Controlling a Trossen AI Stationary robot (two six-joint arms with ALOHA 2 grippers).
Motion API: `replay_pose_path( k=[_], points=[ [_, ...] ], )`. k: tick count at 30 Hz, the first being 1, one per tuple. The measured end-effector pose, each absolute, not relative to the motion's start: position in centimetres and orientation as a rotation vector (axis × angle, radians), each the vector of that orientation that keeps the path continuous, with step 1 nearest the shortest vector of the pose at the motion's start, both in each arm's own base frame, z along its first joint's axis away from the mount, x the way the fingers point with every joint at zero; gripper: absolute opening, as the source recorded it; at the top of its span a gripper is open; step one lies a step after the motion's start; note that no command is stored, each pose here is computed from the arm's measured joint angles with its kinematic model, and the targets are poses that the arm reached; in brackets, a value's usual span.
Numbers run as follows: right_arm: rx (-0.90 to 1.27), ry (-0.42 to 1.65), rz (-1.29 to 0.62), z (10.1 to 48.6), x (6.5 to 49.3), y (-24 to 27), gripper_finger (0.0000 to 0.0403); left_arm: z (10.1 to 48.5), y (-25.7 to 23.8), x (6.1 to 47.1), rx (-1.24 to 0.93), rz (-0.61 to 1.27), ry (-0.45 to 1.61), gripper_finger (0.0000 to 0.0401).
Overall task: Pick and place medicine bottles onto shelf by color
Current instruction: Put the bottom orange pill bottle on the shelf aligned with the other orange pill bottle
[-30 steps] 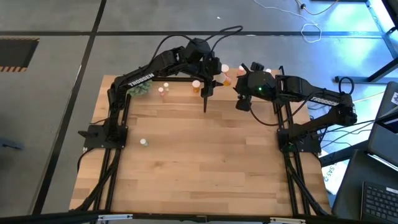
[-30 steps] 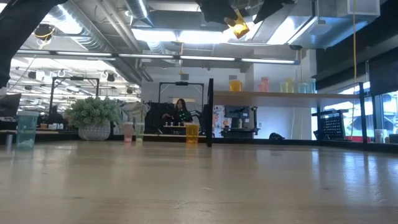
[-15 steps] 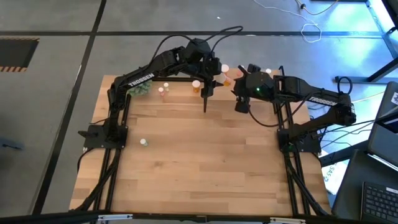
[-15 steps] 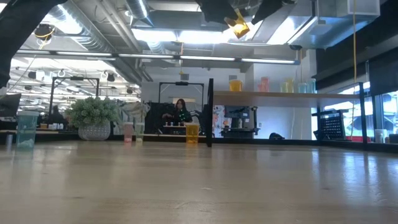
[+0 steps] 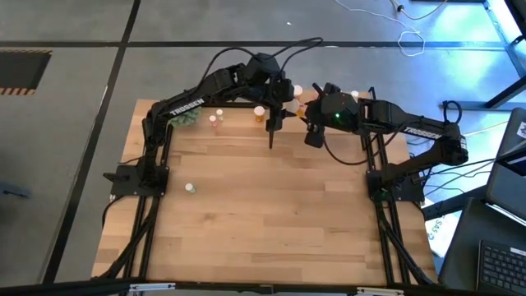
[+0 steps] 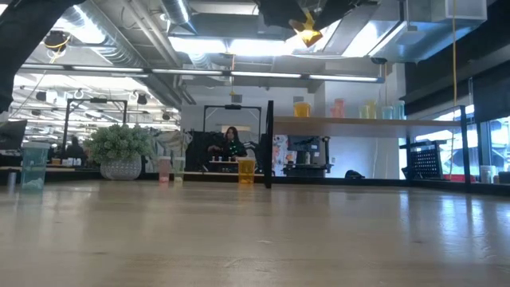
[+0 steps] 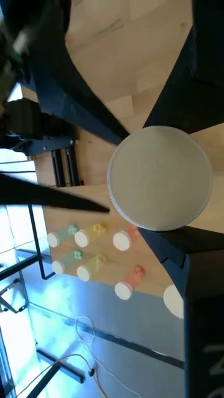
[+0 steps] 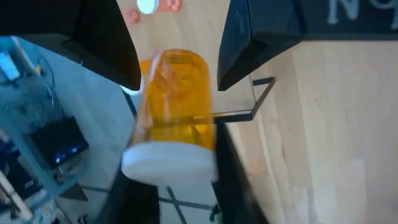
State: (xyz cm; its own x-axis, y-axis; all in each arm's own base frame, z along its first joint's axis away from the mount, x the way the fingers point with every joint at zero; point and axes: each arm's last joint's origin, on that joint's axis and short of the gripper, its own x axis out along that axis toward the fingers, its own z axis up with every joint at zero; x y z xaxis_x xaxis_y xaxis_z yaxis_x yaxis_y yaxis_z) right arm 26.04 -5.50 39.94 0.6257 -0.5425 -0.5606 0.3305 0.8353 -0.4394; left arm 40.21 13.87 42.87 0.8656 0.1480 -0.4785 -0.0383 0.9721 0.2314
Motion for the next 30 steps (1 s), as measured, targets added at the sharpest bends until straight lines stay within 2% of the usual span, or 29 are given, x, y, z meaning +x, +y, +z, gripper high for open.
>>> replay_pose_path(
  k=[4, 11, 30],
  points=[
    [-0.267, 0.739, -0.530, 39.9, 25.9, -6.2, 0.0214, 42.9, 13.7, 40.2, 0.220, 0.095, 0.514, 0.0199],
    [-0.228, 0.734, -0.426, 39.8, 25.9, -6.6, 0.0214, 42.9, 13.6, 40.3, 0.219, 0.084, 0.511, 0.0199],
    [-0.216, 0.732, -0.431, 39.8, 25.7, -7.2, 0.0214, 43.0, 13.6, 40.3, 0.223, 0.088, 0.502, 0.0199]
  ],
)
